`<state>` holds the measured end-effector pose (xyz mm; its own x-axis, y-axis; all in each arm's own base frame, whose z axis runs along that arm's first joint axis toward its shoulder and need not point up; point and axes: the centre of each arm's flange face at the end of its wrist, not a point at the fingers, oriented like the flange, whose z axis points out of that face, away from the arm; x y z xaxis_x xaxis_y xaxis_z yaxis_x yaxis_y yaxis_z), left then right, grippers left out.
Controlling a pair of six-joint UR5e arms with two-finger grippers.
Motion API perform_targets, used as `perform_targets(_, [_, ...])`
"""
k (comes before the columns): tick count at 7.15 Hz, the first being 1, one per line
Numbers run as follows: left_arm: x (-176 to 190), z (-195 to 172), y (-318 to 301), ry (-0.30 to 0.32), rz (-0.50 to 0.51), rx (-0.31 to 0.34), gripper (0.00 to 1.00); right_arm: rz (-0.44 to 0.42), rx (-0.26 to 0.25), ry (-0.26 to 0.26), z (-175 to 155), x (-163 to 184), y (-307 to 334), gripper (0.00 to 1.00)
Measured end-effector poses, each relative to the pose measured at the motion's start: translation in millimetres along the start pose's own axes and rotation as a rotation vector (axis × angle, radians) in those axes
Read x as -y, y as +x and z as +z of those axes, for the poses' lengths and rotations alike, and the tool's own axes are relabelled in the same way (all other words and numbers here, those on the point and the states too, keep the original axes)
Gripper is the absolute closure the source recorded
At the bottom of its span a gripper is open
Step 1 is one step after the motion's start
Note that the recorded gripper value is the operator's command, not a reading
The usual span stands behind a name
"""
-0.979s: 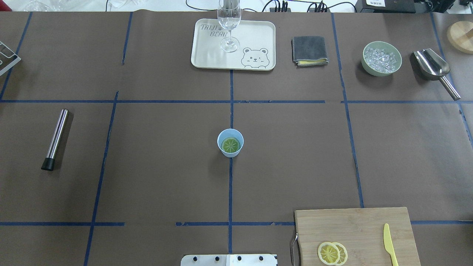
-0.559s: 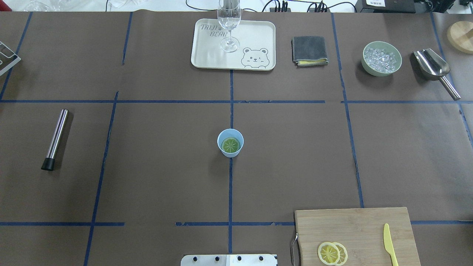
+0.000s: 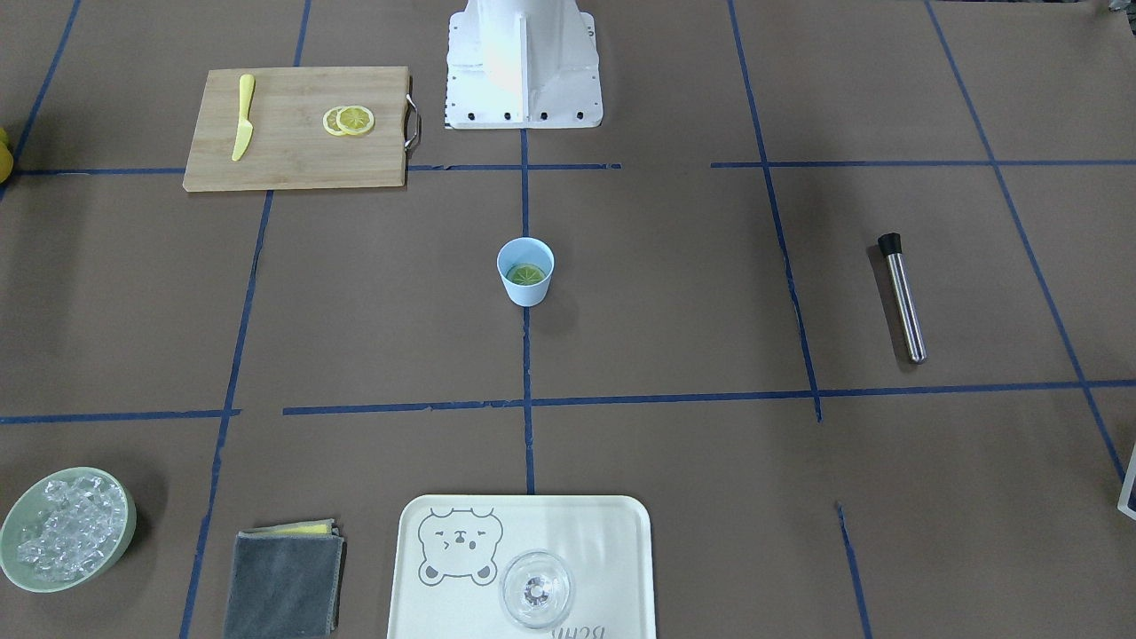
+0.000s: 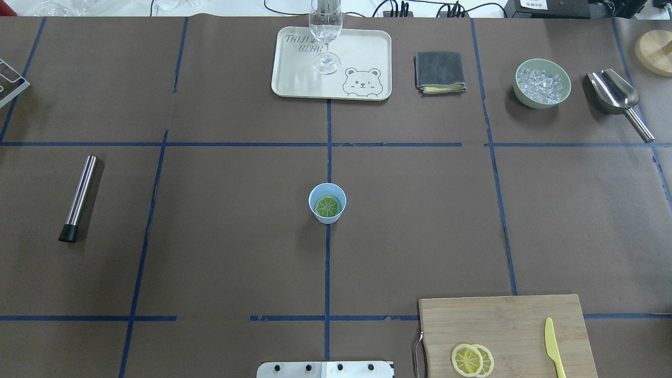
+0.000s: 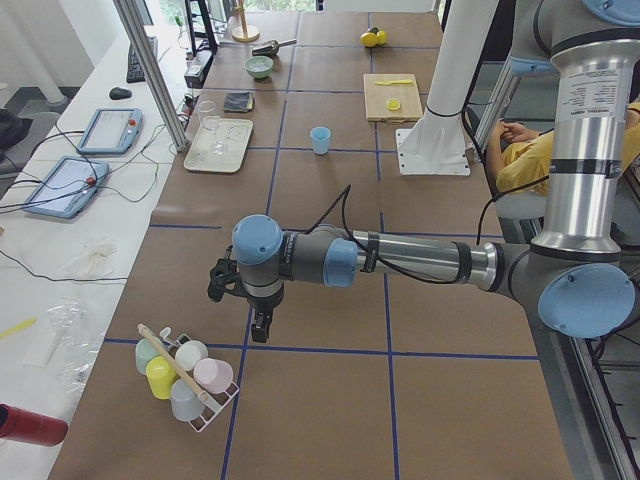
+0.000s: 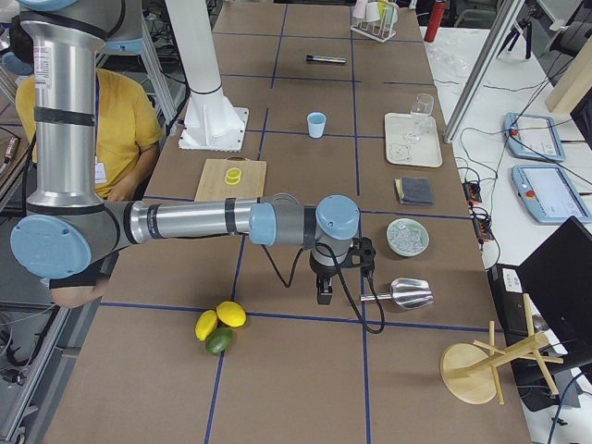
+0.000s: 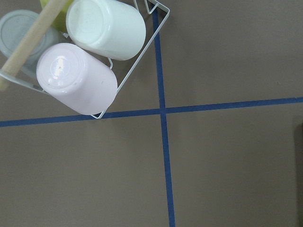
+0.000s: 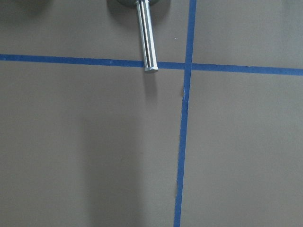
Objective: Squeeze lemon into cup
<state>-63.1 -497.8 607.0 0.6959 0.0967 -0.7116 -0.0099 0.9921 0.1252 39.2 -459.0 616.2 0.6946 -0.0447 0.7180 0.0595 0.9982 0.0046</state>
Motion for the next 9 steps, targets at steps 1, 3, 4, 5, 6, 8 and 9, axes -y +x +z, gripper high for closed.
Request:
perform_targets(1, [0,1,0,-0.005,-0.003,-0.001,0.0,0.002,-0.003,-0.011,6,-1,1,0.0])
perform_targets(3, [-1,4,1,-0.016,-0.005,-0.002,0.0,0.0,-0.004,-0.038,18,0,0,0.0])
perform_targets(4, [-1,6,2,-0.02,-0.005,-0.002,0.0,-0.006,-0.003,-0.053,26,0,-4,0.0])
perform_targets(5, [-3,8,2,-0.024,-0.006,-0.003,0.0,-0.012,-0.003,-0.061,29,1,-6,0.0])
perform_targets(6, [-4,9,1,-0.028,-0.007,-0.004,0.0,-0.017,-0.003,-0.062,30,3,-9,0.0])
perform_targets(8, [-8,11,1,-0.037,-0.013,-0.004,0.0,-0.025,-0.003,-0.058,28,4,-13,0.0])
perform_targets(9, [-8,11,2,-0.041,-0.014,-0.004,0.0,-0.027,-0.003,-0.056,27,4,-14,0.0])
